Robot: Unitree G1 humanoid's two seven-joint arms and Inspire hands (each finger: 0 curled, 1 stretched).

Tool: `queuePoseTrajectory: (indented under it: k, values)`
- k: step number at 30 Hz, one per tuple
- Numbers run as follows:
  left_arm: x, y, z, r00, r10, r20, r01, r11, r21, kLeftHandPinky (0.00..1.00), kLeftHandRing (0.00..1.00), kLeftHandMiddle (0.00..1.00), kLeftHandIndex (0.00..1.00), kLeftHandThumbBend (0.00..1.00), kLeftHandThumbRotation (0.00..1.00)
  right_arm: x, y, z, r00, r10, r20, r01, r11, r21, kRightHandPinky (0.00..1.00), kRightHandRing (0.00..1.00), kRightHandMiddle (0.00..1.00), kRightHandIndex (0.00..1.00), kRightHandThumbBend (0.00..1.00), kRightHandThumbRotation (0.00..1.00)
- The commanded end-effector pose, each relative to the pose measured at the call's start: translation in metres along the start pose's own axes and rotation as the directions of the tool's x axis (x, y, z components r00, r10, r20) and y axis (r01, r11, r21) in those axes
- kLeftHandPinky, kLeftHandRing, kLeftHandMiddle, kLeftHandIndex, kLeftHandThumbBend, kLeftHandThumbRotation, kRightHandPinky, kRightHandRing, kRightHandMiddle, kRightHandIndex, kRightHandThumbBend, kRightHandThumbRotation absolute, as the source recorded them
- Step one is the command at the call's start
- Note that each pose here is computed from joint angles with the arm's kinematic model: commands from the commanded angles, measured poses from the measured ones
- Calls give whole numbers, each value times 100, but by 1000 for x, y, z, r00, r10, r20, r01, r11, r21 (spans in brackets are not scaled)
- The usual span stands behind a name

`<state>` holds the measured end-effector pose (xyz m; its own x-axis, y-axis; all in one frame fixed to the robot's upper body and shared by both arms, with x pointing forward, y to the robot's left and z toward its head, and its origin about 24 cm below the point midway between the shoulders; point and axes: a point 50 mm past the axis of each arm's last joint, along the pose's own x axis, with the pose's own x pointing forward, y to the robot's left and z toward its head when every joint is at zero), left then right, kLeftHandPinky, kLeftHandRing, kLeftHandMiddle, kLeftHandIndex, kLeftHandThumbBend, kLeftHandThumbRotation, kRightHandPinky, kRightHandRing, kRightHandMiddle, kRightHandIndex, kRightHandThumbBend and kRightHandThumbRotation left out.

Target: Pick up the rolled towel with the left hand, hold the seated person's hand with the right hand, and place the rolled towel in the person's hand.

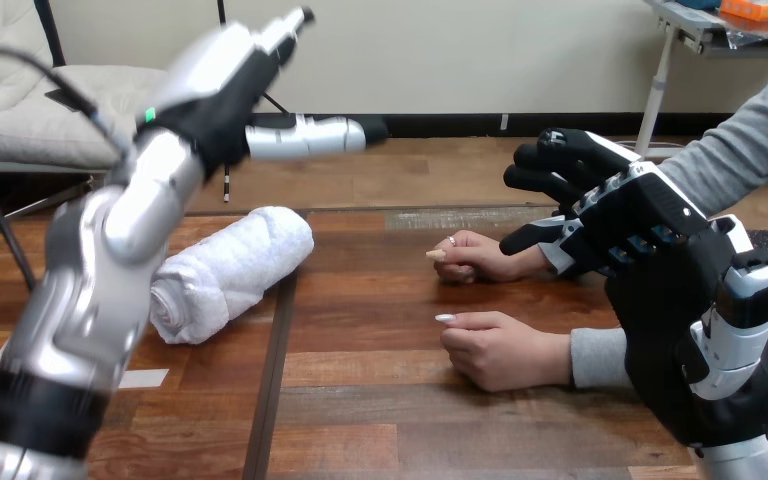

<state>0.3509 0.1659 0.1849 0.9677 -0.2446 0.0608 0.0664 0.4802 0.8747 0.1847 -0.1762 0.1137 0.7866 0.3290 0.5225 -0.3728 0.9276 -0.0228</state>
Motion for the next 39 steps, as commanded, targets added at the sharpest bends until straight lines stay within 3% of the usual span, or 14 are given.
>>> queuePoseTrajectory:
  k: [1,8,18,39]
  values:
    - [21,5,2,999,26,-34,-26,999,23,91,100,100,100,97,71,13,-1,4,998,20,59,-20,1000,3,57,81,81,78,83,99]
    - [36,-4,-10,993,23,-115,-18,999,41,97,100,100,100,95,66,13,-1,5,998,19,59,-19,1000,-2,57,81,81,79,83,99]
    - [50,-19,-31,969,-19,-247,47,993,111,100,100,100,100,93,65,13,-1,6,998,15,62,-14,1000,-11,56,80,80,78,84,99]
    - [50,-51,-58,908,-114,-403,184,973,139,100,100,100,100,91,69,11,-1,5,999,15,52,-15,1000,-3,55,80,80,78,85,99]
